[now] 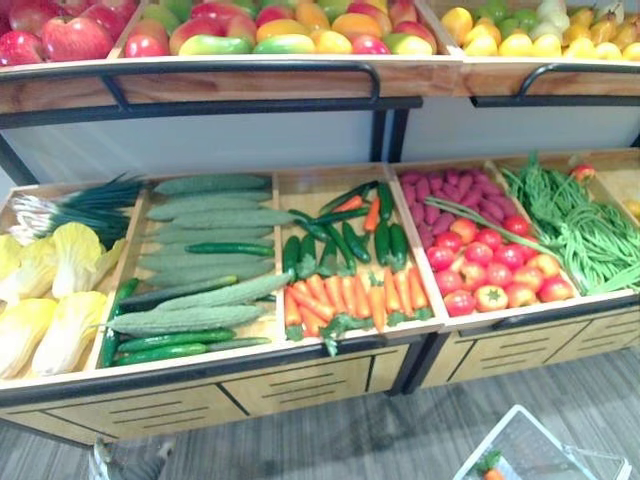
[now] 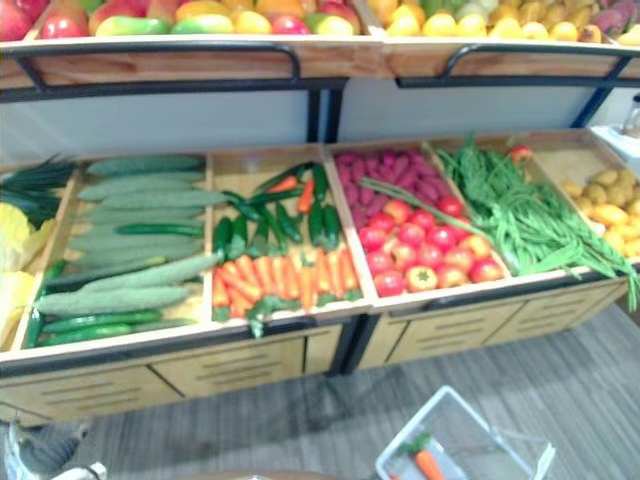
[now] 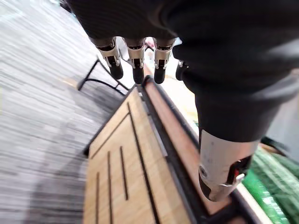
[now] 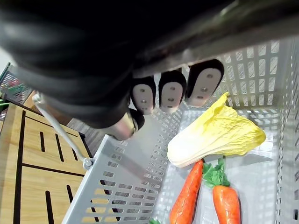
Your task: Pick vegetable in the basket
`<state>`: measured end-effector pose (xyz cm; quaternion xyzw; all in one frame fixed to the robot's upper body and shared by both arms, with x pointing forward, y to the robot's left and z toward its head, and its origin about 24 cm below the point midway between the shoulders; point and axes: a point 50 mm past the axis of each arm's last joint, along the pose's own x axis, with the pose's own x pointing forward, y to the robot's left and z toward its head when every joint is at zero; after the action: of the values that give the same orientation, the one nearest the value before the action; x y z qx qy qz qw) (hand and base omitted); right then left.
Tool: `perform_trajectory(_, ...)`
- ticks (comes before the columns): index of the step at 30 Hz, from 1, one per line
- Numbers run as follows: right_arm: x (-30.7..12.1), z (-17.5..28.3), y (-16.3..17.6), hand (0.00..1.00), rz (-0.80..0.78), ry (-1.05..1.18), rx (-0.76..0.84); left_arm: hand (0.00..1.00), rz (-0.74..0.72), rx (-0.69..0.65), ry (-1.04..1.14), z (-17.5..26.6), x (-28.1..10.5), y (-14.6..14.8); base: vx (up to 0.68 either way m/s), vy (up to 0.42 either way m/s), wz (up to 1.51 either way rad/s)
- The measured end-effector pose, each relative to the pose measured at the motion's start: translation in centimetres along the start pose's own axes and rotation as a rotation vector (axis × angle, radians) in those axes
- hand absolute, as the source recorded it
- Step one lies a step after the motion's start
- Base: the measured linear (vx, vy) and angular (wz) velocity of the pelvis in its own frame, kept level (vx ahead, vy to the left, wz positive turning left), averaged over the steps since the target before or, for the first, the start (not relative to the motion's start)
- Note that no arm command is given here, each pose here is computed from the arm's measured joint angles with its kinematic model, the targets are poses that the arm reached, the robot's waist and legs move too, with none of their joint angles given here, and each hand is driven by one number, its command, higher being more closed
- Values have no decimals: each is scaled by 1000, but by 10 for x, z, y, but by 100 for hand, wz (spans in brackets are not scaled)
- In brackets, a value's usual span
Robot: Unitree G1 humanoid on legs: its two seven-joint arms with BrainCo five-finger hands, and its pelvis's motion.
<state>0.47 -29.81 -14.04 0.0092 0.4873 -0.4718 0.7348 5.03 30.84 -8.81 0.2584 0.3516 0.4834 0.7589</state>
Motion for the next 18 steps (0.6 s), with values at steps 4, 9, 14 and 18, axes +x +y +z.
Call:
perform_trajectory(4, 0, 0, 4, 100, 3, 8, 6, 0, -39, 14, 234, -43, -10, -7, 74, -5, -7)
perform_trajectory(9, 0, 0, 16, 100, 30, 40, 16, 0, -166, 11, 369, -67, -23, -17, 48, -3, -2)
perform_trajectory(14, -1, -1, 22, 100, 53, 53, 31, 0, -348, 101, 361, -70, -36, -36, 16, -6, -8)
perform_trajectory(18, -2, -3, 27, 100, 79, 68, 31, 0, -455, 143, 365, -74, -44, -45, 16, -13, -16)
